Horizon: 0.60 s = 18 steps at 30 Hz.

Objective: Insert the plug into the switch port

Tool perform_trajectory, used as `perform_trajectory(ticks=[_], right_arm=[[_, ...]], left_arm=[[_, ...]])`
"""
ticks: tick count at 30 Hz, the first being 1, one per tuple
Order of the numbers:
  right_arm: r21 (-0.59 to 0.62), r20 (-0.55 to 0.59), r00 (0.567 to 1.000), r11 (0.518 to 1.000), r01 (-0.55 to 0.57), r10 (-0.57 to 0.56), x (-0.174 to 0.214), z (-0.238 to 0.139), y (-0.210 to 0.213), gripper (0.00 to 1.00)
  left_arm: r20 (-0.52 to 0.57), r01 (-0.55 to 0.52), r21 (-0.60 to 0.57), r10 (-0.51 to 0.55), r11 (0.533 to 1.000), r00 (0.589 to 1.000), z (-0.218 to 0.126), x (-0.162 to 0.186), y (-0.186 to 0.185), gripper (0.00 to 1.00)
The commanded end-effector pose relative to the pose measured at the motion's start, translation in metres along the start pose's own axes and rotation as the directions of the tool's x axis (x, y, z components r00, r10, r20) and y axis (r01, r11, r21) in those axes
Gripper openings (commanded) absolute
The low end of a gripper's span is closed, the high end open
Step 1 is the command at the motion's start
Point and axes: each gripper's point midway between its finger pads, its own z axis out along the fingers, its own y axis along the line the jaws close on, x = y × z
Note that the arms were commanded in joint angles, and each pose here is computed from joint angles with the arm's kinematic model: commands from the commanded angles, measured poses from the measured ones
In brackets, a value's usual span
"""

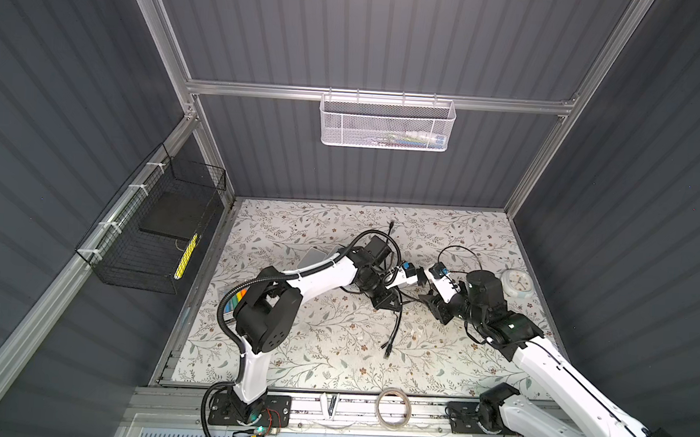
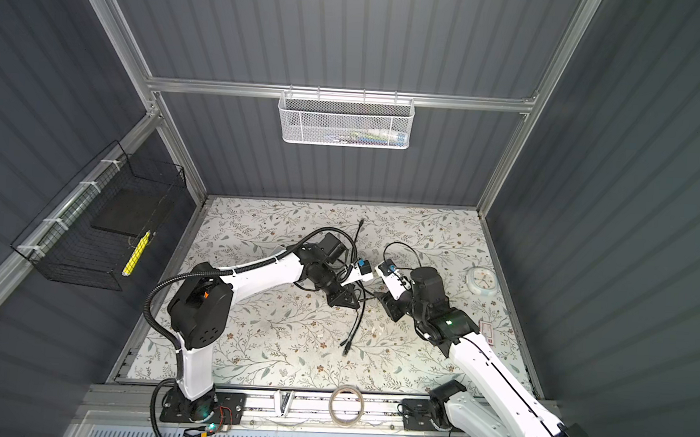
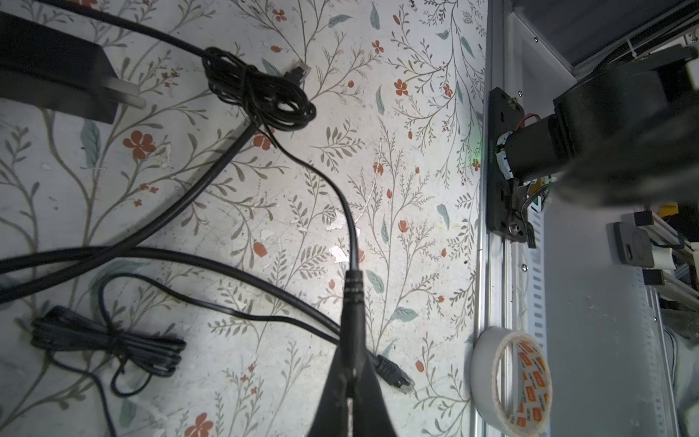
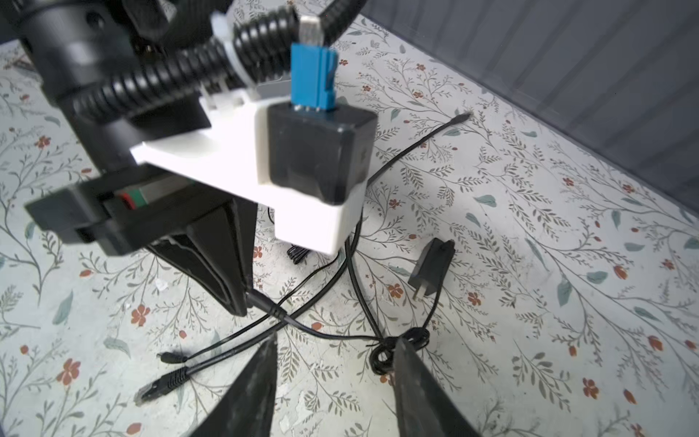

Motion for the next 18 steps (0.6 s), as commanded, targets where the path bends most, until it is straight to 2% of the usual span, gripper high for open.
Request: perform_trajectory(ticks=[1, 5, 11, 18], right_arm=[[-0.046, 0.022, 0.989, 0.988, 0.148, -0.147, -0.003, -0.002, 0.012, 0.5], [-0.088, 0.088, 0.98, 0.979, 0.185, -0.177, -0.005, 0.0, 0.027, 0.5], [-0.122, 0.056, 0.97, 0.963, 0.24, -0.235, 0.005, 0.007, 0.037, 0.49], [-0.122, 0.065, 0.955, 0.947, 0.295, -0.289, 0.002, 0.014, 0.041, 0.47]], left_arm=[[-0.013, -0.045, -0.007, 0.045, 0.999, 0.999, -0.019, 0.001, -0.01, 0.0], [0.012, -0.054, 0.004, 0.054, 0.999, 0.998, -0.025, 0.001, -0.012, 0.0], [0.066, -0.075, 0.05, 0.071, 0.996, 0.995, -0.033, -0.004, -0.018, 0.0], [0.054, -0.07, 0.09, 0.065, 0.993, 0.996, -0.032, -0.001, -0.022, 0.0]])
